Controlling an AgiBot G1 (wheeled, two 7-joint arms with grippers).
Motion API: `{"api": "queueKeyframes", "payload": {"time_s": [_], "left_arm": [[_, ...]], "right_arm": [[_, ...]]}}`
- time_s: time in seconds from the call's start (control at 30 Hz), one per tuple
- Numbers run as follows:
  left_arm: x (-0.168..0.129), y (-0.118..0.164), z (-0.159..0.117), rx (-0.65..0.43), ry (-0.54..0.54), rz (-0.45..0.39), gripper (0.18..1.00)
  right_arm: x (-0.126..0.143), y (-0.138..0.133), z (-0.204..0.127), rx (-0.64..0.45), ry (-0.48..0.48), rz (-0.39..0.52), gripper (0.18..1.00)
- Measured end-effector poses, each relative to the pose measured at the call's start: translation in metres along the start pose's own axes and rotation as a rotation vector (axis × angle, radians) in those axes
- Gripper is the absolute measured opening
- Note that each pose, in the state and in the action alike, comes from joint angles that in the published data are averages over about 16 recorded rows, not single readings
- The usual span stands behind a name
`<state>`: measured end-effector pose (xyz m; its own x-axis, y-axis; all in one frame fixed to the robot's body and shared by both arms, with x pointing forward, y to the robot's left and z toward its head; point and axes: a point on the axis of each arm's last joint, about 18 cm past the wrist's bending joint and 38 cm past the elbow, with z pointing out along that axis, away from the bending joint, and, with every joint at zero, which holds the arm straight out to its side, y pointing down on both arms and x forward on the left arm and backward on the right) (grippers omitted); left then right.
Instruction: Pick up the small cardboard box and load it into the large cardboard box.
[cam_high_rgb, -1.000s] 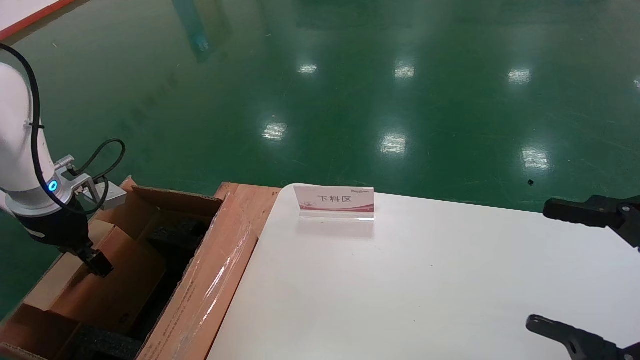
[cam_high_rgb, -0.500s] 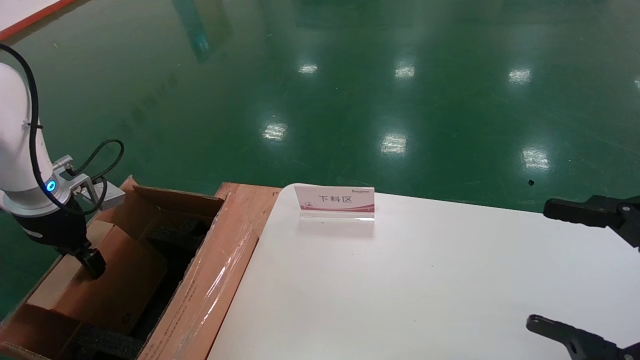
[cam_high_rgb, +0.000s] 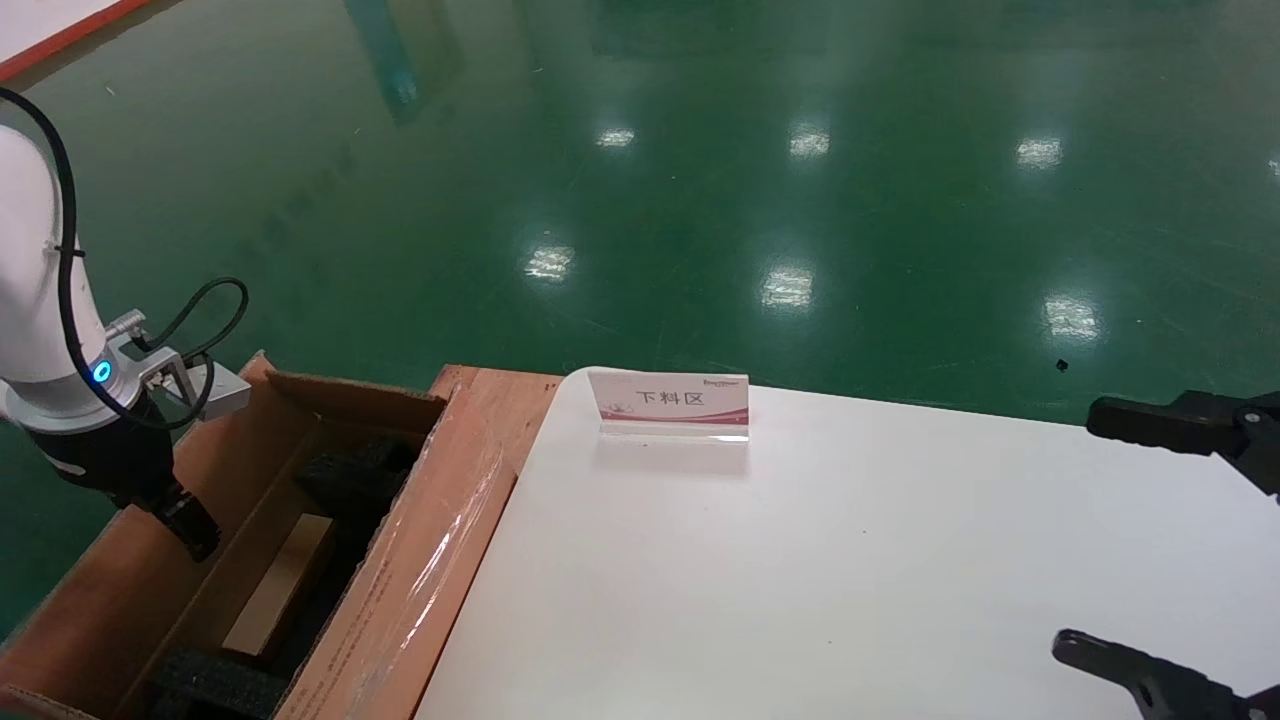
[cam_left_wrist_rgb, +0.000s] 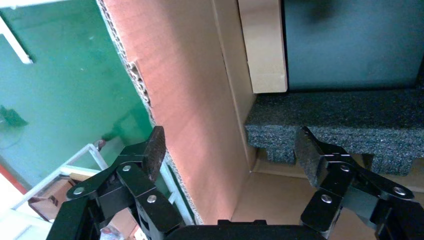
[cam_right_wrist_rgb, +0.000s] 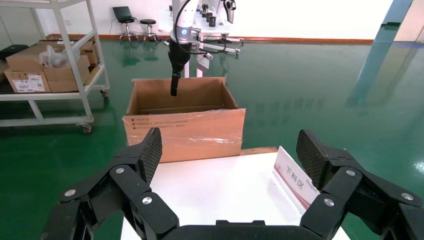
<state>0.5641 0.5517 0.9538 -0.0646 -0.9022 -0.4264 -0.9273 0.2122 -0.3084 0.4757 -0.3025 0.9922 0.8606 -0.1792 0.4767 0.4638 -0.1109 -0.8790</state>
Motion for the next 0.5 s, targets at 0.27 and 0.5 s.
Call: {"api": "queueKeyframes", "payload": {"time_s": [0.27,0.5], "left_arm": [[0.002,-0.032,-0.046,0.199,0.016,0.066,0.967],[0.011,-0.057,-0.099,0.452,0.054,0.122,0.995]], "right_arm": [[0.000,0.000,0.000,0.000,0.000,0.000,1.000],[0.000,0.000,0.000,0.000,0.000,0.000,1.000]]}}
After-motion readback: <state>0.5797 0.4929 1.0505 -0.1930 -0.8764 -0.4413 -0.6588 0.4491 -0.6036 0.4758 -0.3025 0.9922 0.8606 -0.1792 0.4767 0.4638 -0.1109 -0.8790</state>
